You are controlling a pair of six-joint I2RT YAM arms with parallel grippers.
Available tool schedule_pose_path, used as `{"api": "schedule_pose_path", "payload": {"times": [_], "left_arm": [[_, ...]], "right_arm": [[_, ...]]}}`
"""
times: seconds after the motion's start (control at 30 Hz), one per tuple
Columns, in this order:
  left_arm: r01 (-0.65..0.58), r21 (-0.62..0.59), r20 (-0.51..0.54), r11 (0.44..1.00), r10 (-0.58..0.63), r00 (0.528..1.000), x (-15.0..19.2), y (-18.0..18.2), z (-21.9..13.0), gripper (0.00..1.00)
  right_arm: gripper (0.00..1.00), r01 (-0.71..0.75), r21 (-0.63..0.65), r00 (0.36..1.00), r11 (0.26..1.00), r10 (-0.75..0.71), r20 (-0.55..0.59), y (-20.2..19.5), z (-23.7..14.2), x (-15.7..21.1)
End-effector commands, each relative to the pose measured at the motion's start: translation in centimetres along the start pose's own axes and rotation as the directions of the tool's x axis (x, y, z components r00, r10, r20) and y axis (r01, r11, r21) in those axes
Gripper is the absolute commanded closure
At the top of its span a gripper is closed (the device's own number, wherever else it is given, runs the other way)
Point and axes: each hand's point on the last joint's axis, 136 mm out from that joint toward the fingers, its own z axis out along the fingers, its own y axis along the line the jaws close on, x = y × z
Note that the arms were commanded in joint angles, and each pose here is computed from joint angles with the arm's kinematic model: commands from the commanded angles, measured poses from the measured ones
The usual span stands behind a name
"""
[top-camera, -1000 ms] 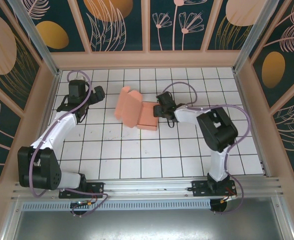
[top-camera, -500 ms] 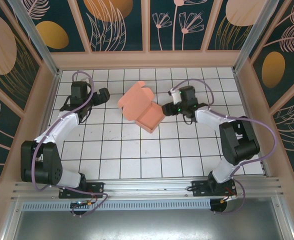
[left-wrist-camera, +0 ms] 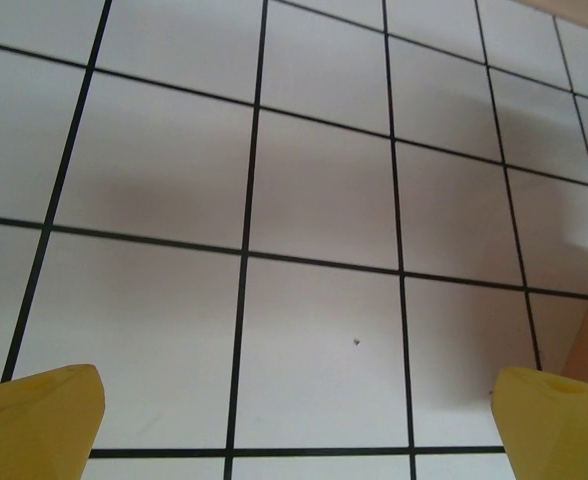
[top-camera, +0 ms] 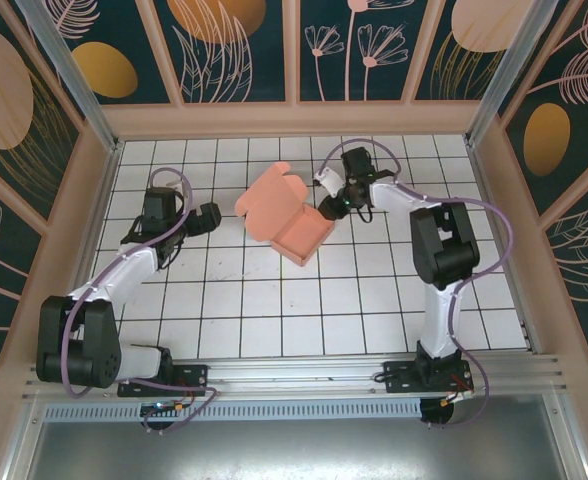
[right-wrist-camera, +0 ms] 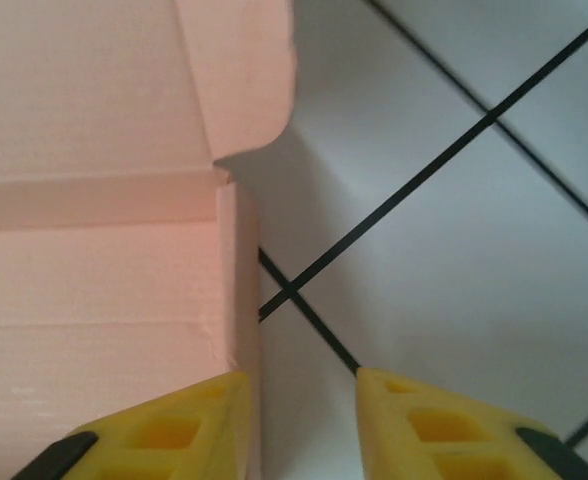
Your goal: Fold the paper box
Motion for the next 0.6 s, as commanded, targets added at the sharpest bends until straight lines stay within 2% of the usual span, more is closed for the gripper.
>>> {"api": "schedule_pose_path", "payload": {"times": [0.0,0.03,0.17,0.3,0.47,0.57], "left_arm": [[-0.025,0.014,0.038,1.0,0.024,0.999,-0.5,-0.1,-0.5,0.02],[-0.026,0.013,0.037,1.0,0.025,0.999,-0.3,-0.1,-0.5,0.01],[-0.027,0.005,0.033,1.0,0.026,0.999,0.2,0.3,-0.4,0.02],[-0.025,0.005,0.023,1.0,0.025,0.999,0.6,0.4,0.1,0.02],[-0.024,0.013,0.015,1.0,0.024,1.0,0.8,0.4,0.5,0.01],[-0.024,0.015,0.015,1.0,0.024,1.0,0.8,0.3,0.6,0.01]], "right_arm": [[0.75,0.04,-0.017,0.994,0.999,-0.041,-0.099,0.6,0.8,1.1],[0.8,0.04,-0.018,0.993,0.999,-0.041,-0.11,0.7,1.0,1.3],[0.83,0.04,-0.018,0.989,0.999,-0.042,-0.14,0.9,1.6,1.9],[0.76,0.04,0.005,0.99,0.999,-0.039,-0.132,0.7,1.1,1.6],[0.74,0.041,0.0,0.997,0.999,-0.041,-0.065,1.2,-0.5,-0.3],[0.7,0.04,0.005,0.999,0.999,-0.04,-0.019,1.3,-1.2,-1.4]]}}
